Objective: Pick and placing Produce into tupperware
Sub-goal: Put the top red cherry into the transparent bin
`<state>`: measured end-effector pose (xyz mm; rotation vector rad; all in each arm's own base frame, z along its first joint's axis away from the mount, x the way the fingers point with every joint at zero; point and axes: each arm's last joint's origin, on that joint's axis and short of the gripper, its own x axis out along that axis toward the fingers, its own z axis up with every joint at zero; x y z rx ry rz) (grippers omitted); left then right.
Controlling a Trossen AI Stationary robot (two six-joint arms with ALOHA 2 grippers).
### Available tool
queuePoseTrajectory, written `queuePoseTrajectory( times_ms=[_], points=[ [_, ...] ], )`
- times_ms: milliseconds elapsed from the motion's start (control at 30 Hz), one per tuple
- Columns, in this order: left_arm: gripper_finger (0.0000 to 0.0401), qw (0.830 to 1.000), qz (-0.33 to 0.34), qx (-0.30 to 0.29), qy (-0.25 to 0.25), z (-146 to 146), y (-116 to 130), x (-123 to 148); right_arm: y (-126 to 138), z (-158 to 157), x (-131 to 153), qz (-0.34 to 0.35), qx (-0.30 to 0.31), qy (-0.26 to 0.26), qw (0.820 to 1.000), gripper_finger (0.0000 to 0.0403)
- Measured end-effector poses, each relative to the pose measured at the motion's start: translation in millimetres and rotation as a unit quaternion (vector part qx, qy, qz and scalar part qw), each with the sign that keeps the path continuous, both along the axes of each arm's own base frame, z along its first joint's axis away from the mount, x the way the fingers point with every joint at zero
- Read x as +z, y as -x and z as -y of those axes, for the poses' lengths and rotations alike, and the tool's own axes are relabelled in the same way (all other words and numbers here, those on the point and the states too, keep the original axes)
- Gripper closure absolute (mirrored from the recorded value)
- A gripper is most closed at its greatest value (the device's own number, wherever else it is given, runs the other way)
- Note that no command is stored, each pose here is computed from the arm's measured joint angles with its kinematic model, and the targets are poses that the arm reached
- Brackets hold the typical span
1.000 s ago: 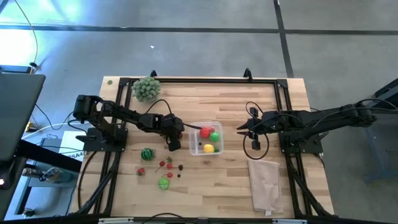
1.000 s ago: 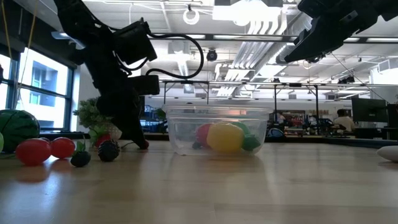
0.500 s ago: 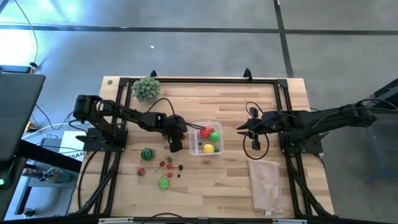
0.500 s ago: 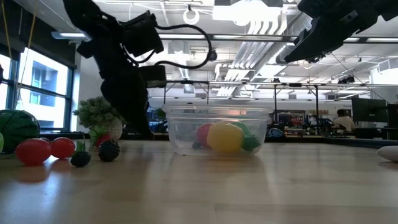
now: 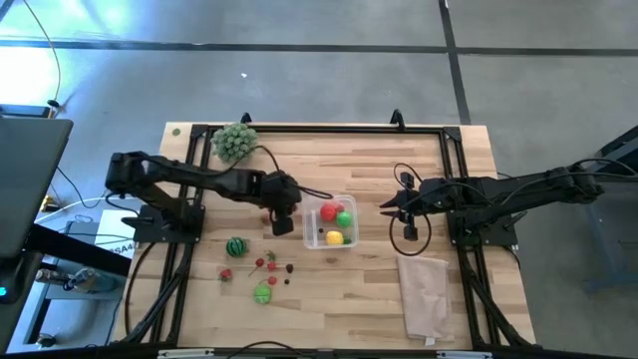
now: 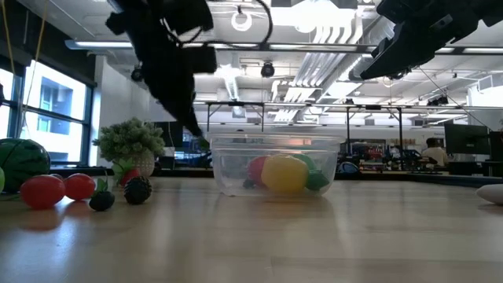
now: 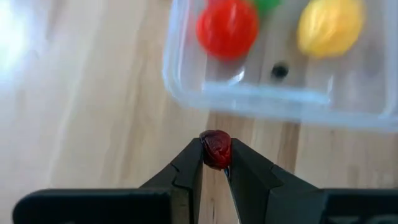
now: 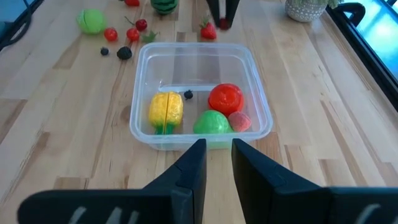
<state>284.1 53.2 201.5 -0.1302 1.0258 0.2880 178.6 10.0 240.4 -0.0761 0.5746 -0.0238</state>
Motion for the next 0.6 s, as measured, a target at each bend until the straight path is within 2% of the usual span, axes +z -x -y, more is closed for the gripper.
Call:
queuePoseTrajectory(
  times_ms=[200, 367, 500, 600],
  points=[
    [0.0339, 0.997, 0.08, -0.023, -0.007, 2.4, 3.9, 39.4, 0.5, 0.1, -0.7, -0.004, 0.0, 0.0, 1.0, 0.0336],
    [0.0339, 0.981, 0.17, -0.089, 0.021, 7.5, -5.8, 62.3, 0.6, 0.0, -1.0, -0.006, 0.0, 0.0, 1.0, 0.0336],
    [0.0339, 0.973, 0.199, -0.113, 0.029, 8.9, -14.2, 65.3, 0.9, 0.1, -1.3, -0.008, 0.0, 0.001, 1.0, 0.0336],
    [0.0339, 0.977, 0.182, -0.112, 0.025, 7.2, -18.5, 56.1, 1.0, 0.1, -1.4, -0.009, 0.0, 0.001, 1.0, 0.0336]
  ],
)
